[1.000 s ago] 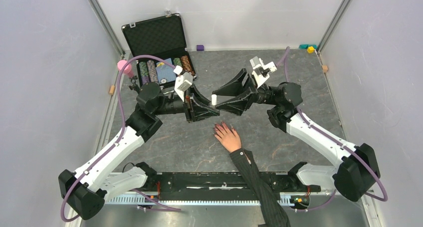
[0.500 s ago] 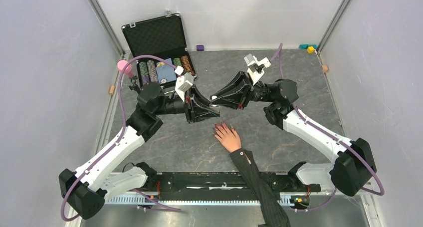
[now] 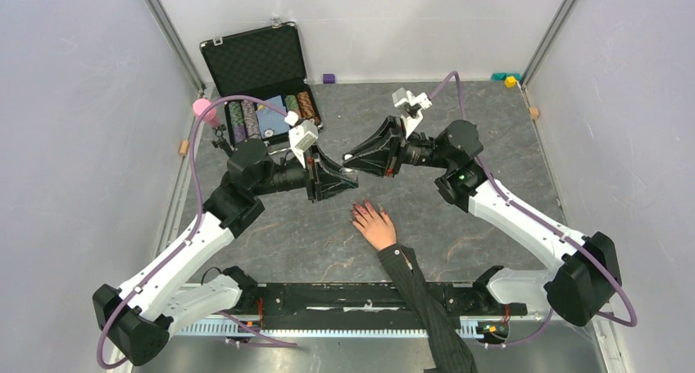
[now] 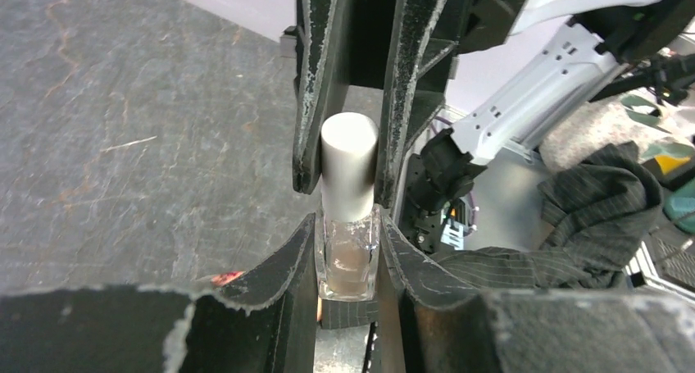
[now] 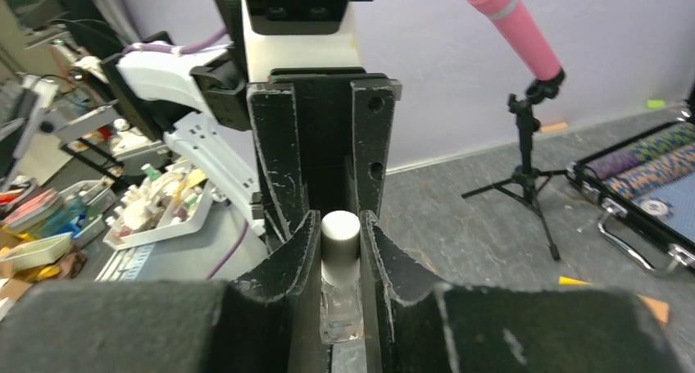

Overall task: Paint the nails
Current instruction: Screw the nail polish bottle.

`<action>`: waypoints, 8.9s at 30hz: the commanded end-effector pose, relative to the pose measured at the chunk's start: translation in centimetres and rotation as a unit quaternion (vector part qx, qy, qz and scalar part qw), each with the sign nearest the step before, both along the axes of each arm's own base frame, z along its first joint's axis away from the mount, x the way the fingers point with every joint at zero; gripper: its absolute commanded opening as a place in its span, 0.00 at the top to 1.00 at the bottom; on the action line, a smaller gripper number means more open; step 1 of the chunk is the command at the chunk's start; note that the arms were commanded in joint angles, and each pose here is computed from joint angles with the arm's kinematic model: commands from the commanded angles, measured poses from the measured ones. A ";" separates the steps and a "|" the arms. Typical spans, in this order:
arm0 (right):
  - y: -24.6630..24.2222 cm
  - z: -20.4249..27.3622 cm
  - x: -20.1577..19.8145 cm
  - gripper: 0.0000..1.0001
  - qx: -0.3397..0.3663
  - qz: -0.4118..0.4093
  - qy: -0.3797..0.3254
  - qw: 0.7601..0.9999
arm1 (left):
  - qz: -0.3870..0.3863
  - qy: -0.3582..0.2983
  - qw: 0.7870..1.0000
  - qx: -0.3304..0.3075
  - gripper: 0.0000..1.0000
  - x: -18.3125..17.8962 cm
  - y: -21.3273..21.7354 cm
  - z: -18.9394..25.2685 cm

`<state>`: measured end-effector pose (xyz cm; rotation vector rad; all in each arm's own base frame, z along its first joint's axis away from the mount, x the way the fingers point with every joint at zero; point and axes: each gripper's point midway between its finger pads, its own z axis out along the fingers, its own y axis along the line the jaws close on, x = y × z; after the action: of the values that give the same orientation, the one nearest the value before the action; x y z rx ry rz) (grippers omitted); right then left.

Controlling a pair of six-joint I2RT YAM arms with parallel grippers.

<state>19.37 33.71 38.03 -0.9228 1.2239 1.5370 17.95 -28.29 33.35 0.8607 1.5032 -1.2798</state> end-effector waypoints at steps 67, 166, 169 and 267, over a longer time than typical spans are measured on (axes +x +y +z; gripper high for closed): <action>-4.8 3.2 3.7 0.22 0.026 -0.203 -0.082 0.975 | 0.151 -0.045 0.987 -0.023 0.98 4.0 2.6 2.4; 5.9 -2.6 4.7 0.68 -0.153 -0.269 0.029 0.950 | 0.298 -0.001 0.954 0.033 0.98 8.6 5.6 -1.1; 4.7 -1.2 4.8 0.54 -0.148 -0.287 0.012 0.946 | 0.296 -0.001 0.955 0.033 0.98 8.6 5.5 -1.1; 3.5 -11.0 4.0 1.00 -0.253 -0.151 0.158 0.942 | 0.314 0.002 0.948 0.047 0.98 9.2 5.9 -1.9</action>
<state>24.52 37.28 31.70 -0.8150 1.7029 1.2003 22.82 -24.76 27.65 0.5772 1.7869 -0.9204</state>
